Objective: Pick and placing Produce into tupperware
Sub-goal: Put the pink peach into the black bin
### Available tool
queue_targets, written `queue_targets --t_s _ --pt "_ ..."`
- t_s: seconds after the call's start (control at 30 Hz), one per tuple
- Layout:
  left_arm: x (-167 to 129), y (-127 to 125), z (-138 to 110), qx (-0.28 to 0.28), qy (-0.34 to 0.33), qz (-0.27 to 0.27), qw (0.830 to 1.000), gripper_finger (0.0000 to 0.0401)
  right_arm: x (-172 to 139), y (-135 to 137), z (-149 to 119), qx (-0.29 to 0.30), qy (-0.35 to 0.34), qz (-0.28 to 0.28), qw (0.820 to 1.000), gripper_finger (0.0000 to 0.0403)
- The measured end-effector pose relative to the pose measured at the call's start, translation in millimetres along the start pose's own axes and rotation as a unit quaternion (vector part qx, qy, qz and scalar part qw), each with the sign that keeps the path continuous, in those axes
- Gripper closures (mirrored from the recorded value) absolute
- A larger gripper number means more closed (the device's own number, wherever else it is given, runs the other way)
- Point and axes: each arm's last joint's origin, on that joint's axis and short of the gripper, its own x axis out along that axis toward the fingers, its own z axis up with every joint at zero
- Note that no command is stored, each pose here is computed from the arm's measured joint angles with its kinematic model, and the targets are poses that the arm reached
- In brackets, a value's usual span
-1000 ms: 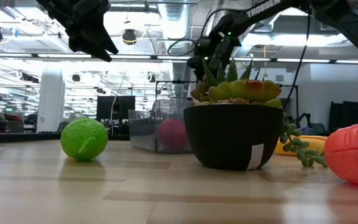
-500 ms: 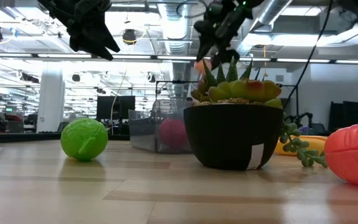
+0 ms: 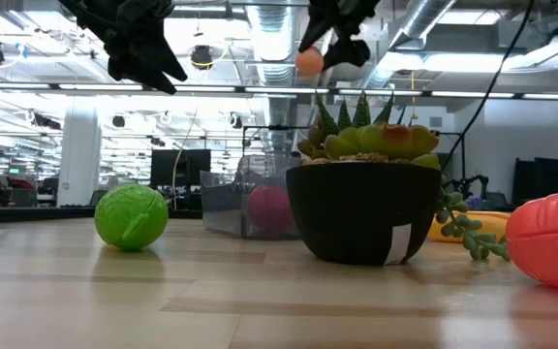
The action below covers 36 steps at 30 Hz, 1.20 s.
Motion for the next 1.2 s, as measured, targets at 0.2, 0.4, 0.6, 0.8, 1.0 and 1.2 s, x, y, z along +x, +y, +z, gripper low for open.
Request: queue_targets --t_s 0.2,0.4,0.6,0.8,1.0,1.2 --pt "-2 1 0 -0.002 -0.003 -0.001 1.0 0.0128 3 27 -8 -0.021 0.006 0.008 1.0 0.0121" --pt "-9 3 2 -0.008 -0.017 -0.004 1.0 0.0128 7 52 -17 -0.048 0.012 0.01 0.999 0.0121" --pt "-20 8 4 -0.017 -0.042 0.002 0.999 0.0128 19 65 -26 -0.052 0.019 0.003 0.998 0.0121" --pt "-32 13 5 -0.028 -0.066 -0.003 0.997 0.0128 42 75 -43 -0.063 0.038 0.009 0.997 0.0121" --pt "-40 17 2 -0.033 -0.069 0.006 0.997 0.0128 57 81 -56 -0.063 0.025 0.015 0.998 0.0121" --pt "-45 20 2 -0.037 -0.075 0.007 0.996 0.0128 67 75 -72 -0.035 -0.003 0.028 0.999 0.0121"
